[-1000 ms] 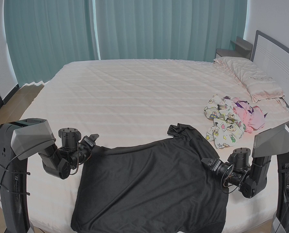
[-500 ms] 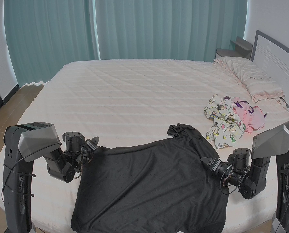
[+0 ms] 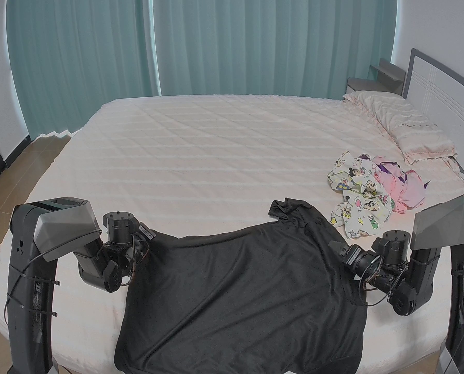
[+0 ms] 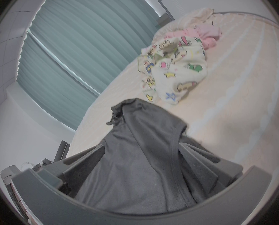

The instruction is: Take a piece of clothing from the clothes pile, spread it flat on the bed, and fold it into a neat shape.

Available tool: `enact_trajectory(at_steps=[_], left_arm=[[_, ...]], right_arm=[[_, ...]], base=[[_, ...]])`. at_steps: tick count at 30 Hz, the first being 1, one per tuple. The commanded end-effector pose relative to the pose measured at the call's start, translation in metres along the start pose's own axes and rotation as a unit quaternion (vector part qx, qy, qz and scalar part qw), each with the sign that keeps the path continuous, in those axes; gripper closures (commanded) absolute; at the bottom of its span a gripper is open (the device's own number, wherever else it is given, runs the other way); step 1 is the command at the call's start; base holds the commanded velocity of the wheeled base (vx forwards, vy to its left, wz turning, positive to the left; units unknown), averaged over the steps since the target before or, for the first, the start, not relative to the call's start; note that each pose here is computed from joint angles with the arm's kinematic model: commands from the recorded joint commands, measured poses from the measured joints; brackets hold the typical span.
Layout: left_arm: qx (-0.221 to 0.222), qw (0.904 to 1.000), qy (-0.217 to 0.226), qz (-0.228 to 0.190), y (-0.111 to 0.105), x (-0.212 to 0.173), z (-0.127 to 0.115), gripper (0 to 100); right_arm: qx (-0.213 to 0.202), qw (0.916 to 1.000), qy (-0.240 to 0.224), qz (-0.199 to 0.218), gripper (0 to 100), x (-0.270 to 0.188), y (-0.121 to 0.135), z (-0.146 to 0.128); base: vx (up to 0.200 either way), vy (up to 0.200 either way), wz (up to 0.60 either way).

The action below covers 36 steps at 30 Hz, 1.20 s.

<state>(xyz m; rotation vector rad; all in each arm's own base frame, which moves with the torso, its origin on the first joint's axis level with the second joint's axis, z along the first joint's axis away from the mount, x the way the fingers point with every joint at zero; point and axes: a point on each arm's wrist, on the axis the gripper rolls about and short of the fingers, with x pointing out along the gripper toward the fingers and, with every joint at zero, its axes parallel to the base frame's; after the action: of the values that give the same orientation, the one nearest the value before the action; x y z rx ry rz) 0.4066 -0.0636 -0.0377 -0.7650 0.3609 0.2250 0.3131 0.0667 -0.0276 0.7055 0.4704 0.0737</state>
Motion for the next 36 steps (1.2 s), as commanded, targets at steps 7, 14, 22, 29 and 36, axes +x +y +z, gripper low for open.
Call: enact_trajectory(at_steps=[7,14,22,29,36], left_arm=[[-0.018,0.999,-0.034,0.021,0.012,0.005,0.02,100],[-0.025,0.9987,-0.038,0.024,0.014,0.006,0.023,100],[-0.037,0.9979,-0.044,0.03,0.02,0.007,0.028,100],[-0.047,0.9977,-0.035,0.033,0.023,0.008,0.024,100],[-0.049,0.9977,-0.034,0.031,0.023,0.008,0.024,0]], right_arm=[[-0.04,0.999,-0.018,0.006,0,0.007,0.018,0.027],[-0.045,0.9989,-0.002,-0.007,0,0.04,0.048,0.057],[-0.056,0.9983,0.014,-0.003,0,0.085,0.055,0.046],[-0.055,0.998,0.015,0.028,0,0.111,0.07,0.028],[-0.062,0.9963,0.021,0.055,0,0.122,0.093,0.017]], base=[[0.0,0.0,0.0],[0.0,0.0,0.0],[0.0,0.0,0.0],[0.0,0.0,0.0],[0.0,0.0,0.0]])
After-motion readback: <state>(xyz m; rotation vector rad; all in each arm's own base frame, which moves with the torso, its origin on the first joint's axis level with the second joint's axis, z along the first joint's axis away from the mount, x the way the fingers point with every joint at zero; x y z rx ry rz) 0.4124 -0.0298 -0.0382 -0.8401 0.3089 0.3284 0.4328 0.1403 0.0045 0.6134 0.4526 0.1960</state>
